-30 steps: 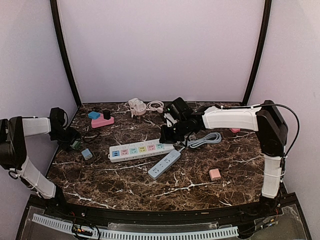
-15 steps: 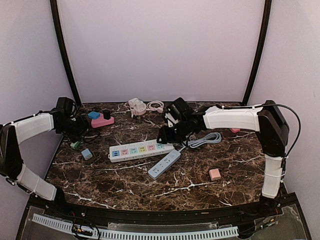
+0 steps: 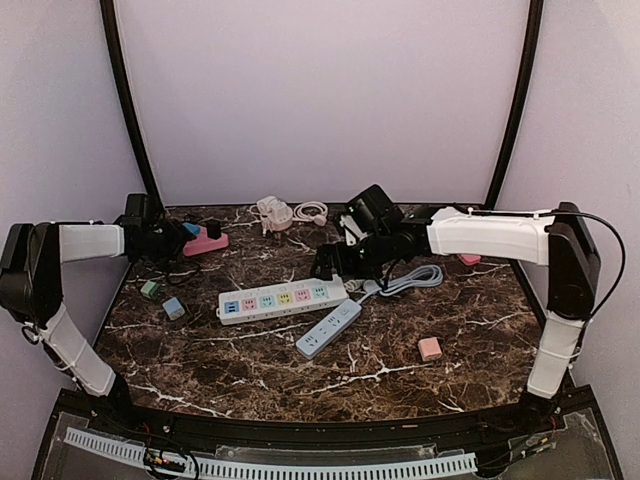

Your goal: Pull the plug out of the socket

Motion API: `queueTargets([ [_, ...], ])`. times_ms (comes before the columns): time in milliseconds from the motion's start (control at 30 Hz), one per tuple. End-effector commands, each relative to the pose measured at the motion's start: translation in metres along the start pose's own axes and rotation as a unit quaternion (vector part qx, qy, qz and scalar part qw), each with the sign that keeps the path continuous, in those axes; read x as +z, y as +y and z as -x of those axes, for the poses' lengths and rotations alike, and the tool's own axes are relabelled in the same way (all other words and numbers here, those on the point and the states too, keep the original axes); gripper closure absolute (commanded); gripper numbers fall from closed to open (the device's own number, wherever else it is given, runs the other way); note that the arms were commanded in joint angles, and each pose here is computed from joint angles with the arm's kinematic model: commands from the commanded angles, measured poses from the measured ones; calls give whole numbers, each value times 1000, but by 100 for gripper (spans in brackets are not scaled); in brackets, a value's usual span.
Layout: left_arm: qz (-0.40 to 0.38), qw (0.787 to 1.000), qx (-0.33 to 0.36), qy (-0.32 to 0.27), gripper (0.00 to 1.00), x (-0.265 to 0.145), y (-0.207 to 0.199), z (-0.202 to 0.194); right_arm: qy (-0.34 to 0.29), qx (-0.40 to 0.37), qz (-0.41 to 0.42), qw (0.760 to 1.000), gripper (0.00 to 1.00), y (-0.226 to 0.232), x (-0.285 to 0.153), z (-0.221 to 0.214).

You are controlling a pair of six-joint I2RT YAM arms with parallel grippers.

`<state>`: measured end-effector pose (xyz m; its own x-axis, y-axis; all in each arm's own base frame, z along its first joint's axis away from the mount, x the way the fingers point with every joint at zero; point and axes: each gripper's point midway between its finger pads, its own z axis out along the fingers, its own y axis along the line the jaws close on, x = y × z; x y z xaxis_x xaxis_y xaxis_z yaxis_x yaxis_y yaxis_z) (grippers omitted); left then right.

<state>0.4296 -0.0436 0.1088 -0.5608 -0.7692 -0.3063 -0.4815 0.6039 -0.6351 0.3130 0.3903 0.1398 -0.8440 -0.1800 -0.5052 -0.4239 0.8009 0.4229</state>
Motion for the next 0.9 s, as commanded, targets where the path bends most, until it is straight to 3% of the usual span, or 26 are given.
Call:
queueTargets([
  [0, -49, 996, -55, -42, 22, 9, -10, 15, -6, -6, -4, 1000, 1, 0, -10, -4],
  [567, -82, 981, -159, -72, 26, 62, 18, 23, -4, -10, -18, 1000, 1, -9, -29, -14],
  [867, -108, 973, -184, -89, 36, 76, 18, 29, -4, -15, -18, 1000, 1, -8, -28, -13],
])
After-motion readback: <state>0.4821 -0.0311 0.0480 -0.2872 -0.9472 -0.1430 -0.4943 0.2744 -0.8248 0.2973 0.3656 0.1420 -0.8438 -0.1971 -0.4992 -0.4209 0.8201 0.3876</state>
